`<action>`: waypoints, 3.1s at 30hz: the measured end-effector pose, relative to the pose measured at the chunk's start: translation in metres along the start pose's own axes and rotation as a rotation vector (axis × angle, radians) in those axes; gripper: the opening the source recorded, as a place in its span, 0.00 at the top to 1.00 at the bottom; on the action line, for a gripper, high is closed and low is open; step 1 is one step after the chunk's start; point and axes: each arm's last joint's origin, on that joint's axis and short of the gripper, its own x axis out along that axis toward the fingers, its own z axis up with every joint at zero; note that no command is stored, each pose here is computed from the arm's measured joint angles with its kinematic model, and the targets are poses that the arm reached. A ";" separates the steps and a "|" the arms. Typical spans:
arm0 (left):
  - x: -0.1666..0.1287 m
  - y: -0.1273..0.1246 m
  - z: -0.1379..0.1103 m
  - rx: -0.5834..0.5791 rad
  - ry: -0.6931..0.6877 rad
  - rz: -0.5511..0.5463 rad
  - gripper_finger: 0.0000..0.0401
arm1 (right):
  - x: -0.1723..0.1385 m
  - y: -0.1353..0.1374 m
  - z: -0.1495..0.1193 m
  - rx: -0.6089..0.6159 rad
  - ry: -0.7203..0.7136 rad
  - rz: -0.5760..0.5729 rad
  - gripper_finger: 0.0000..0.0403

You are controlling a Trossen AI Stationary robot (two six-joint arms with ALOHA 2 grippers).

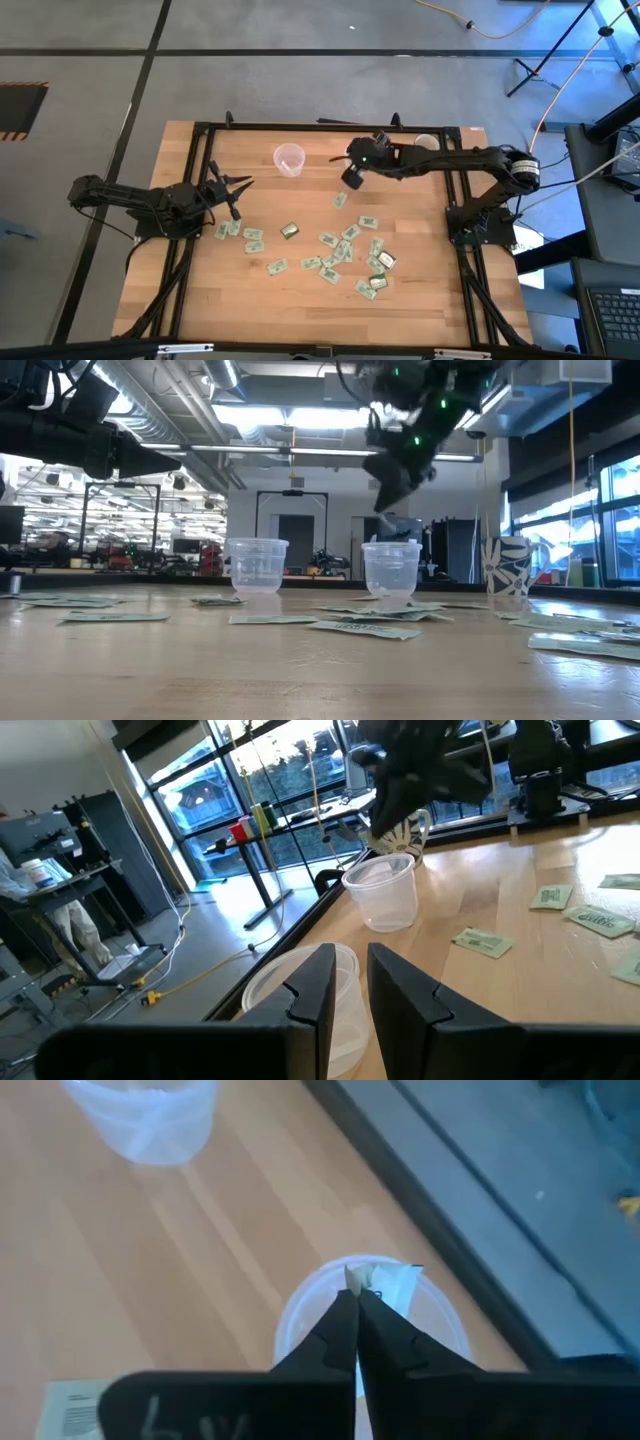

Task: Pick and place Stevia / Truvia into bins
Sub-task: Put the stevia packet into the right transparent container

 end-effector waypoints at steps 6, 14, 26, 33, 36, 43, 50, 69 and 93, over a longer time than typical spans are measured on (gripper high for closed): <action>0.000 0.000 0.000 0.000 0.000 0.000 0.86 | 0.021 -0.016 -0.020 0.071 -0.028 0.033 0.99; 0.000 0.000 0.000 0.001 0.000 0.000 0.86 | 0.029 -0.018 -0.039 0.106 -0.001 0.049 0.99; 0.000 0.000 0.000 0.000 0.000 0.000 0.86 | 0.031 -0.018 -0.044 0.108 -0.007 0.049 0.99; 0.000 0.000 0.000 0.000 0.000 0.000 0.86 | 0.031 -0.018 -0.044 0.110 -0.009 0.050 0.92; 0.000 0.000 0.000 0.001 0.001 0.000 0.86 | 0.031 -0.018 -0.043 0.113 -0.017 0.050 0.87; 0.000 0.000 0.000 0.001 0.001 0.000 0.86 | 0.018 -0.019 -0.022 0.093 -0.059 0.059 0.80; 0.000 0.000 -0.001 0.004 0.005 -0.002 0.86 | -0.013 -0.005 -0.015 -0.005 0.032 0.310 0.81; 0.000 0.000 -0.001 0.004 0.004 -0.005 0.86 | -0.031 0.062 -0.085 -0.160 0.218 0.542 0.81; 0.000 0.000 -0.001 0.004 0.004 -0.005 0.86 | -0.015 0.063 -0.133 -0.153 0.094 0.509 0.81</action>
